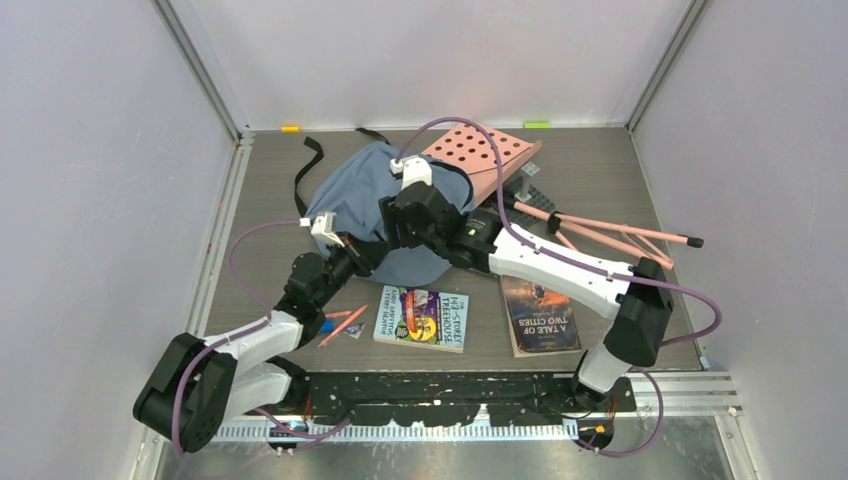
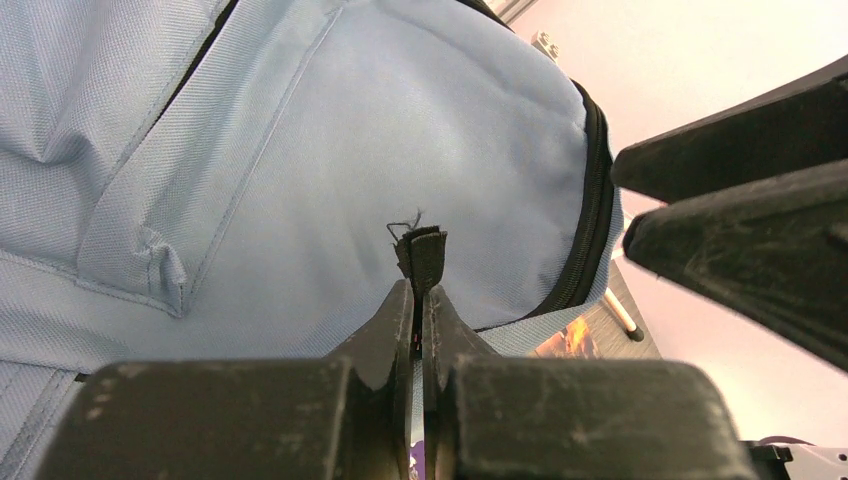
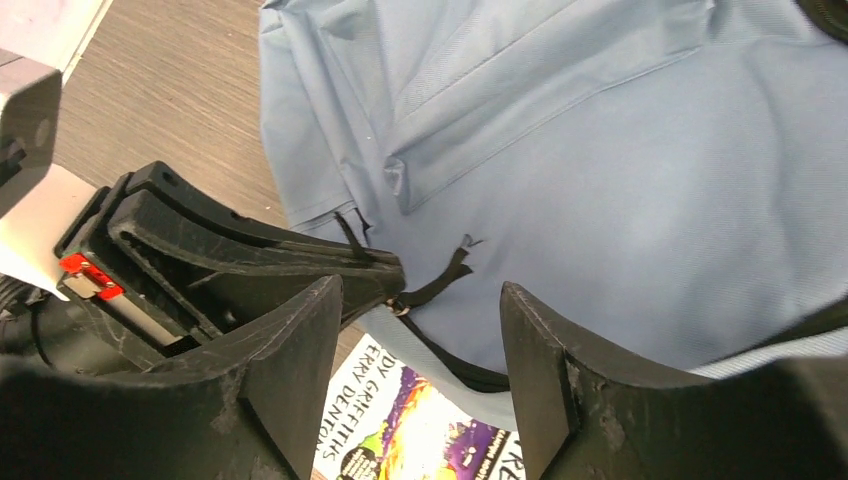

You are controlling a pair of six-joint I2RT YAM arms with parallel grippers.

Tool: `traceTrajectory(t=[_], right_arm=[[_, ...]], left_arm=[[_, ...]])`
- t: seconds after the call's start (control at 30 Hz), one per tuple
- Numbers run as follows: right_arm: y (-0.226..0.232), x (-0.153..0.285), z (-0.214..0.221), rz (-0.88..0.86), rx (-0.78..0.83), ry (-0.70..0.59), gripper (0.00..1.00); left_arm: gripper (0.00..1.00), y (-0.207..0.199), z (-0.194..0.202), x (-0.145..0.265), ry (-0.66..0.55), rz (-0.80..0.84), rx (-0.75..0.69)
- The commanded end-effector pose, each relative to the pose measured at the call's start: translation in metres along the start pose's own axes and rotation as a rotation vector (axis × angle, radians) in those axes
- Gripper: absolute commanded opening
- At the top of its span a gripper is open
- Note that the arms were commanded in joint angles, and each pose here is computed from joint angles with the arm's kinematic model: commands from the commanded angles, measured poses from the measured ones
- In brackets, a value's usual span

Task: Pack the student bag
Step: Unzip the student bag at the center of the board.

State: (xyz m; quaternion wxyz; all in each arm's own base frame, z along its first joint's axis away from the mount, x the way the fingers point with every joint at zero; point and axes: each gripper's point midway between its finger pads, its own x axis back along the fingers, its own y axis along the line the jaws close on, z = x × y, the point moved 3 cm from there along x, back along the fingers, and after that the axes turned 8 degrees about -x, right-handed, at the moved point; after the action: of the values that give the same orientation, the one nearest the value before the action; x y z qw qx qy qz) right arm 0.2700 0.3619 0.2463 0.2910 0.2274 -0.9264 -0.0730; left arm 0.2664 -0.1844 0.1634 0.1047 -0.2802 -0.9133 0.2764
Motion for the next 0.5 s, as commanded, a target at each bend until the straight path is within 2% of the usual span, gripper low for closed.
traceTrajectory(t=[0.0,0.23,0.4,0.47], right_arm=[[-0.02,0.015,-0.015,0.017,0.007,-0.006,0.66],[-0.037,-0.012,0.002,-0.036,-0.126,0.144,0.64],[-0.042,-0.029,0.02,0.008,-0.126,0.271,0.64],[-0.041,-0.028,0.026,0.007,-0.139,0.266,0.62]], left_arm=[[0.0,-0.003,-0.016,-0.001,-0.073,0.005,-0.036],[0.0,-0.002,-0.013,-0.001,-0.062,0.004,-0.041],[0.0,0.005,-0.006,0.001,-0.044,-0.017,-0.046],[0.0,0.011,0.001,0.003,-0.03,-0.045,-0.045]])
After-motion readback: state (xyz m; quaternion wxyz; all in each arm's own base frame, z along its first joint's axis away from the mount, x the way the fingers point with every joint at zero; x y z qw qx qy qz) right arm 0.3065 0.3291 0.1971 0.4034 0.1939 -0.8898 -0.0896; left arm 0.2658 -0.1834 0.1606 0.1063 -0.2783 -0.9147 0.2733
